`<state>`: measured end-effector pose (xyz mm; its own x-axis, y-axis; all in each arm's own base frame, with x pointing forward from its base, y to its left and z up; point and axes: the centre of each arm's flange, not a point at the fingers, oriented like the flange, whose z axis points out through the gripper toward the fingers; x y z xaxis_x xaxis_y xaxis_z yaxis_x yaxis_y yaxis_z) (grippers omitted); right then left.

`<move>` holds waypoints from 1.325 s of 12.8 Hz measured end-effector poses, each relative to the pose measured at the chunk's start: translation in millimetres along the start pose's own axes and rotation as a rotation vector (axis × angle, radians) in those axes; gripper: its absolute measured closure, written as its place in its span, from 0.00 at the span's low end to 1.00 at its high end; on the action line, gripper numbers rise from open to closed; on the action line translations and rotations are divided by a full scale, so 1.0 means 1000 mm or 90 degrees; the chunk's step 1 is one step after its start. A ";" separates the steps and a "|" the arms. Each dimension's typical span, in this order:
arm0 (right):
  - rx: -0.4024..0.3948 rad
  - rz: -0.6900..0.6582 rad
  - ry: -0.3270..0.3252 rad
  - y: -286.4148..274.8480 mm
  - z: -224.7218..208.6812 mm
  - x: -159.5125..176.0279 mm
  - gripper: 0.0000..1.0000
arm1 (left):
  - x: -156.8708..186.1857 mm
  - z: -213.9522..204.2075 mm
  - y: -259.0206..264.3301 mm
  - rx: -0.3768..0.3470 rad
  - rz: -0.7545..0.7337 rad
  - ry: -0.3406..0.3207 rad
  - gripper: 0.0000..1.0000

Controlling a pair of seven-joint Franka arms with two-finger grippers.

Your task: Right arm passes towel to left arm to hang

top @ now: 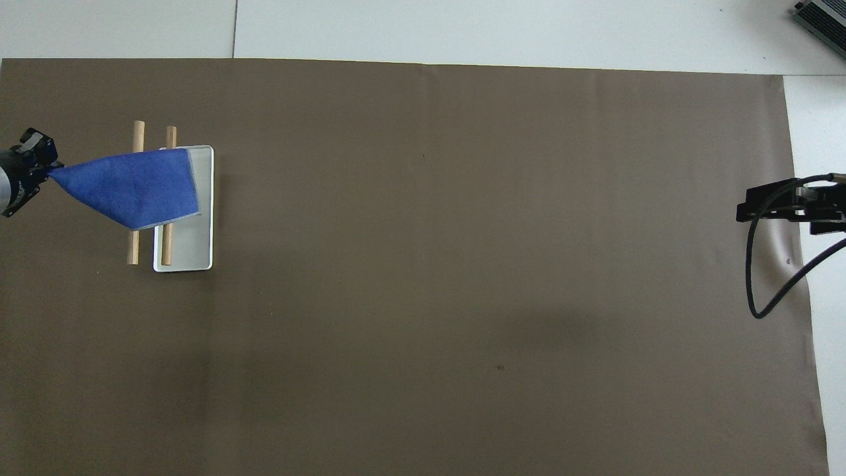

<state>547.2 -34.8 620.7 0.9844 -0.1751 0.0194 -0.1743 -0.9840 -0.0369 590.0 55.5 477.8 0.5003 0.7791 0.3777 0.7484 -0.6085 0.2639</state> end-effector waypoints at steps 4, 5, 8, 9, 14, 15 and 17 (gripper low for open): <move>-0.001 0.001 -0.008 0.001 0.005 -0.002 0.00 | -0.002 0.010 0.001 0.001 0.004 -0.001 0.98; 0.000 0.001 -0.009 0.001 0.006 -0.003 0.00 | -0.004 0.015 0.001 0.001 0.007 -0.001 0.98; -0.002 0.001 -0.009 0.002 -0.002 -0.006 0.00 | -0.007 0.025 0.003 -0.001 0.014 -0.001 0.98; -0.004 0.000 -0.010 0.002 -0.013 -0.009 0.00 | -0.007 0.026 0.004 -0.004 0.015 0.001 0.98; -0.003 -0.001 0.001 0.001 -0.038 -0.015 0.00 | -0.005 0.026 0.005 -0.011 0.016 0.006 0.93; -0.003 -0.001 -0.006 0.002 -0.033 -0.015 0.00 | -0.005 0.025 0.006 -0.013 0.016 0.007 0.83; -0.004 0.000 -0.015 0.003 -0.021 -0.016 0.00 | -0.001 0.023 0.009 -0.017 0.016 0.012 0.58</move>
<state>530.1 -35.4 641.4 0.9847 -0.1743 -0.0037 -0.1744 -0.9842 -0.0303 606.1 52.1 459.6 0.5105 0.7609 0.4005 0.7236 -0.6318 0.2779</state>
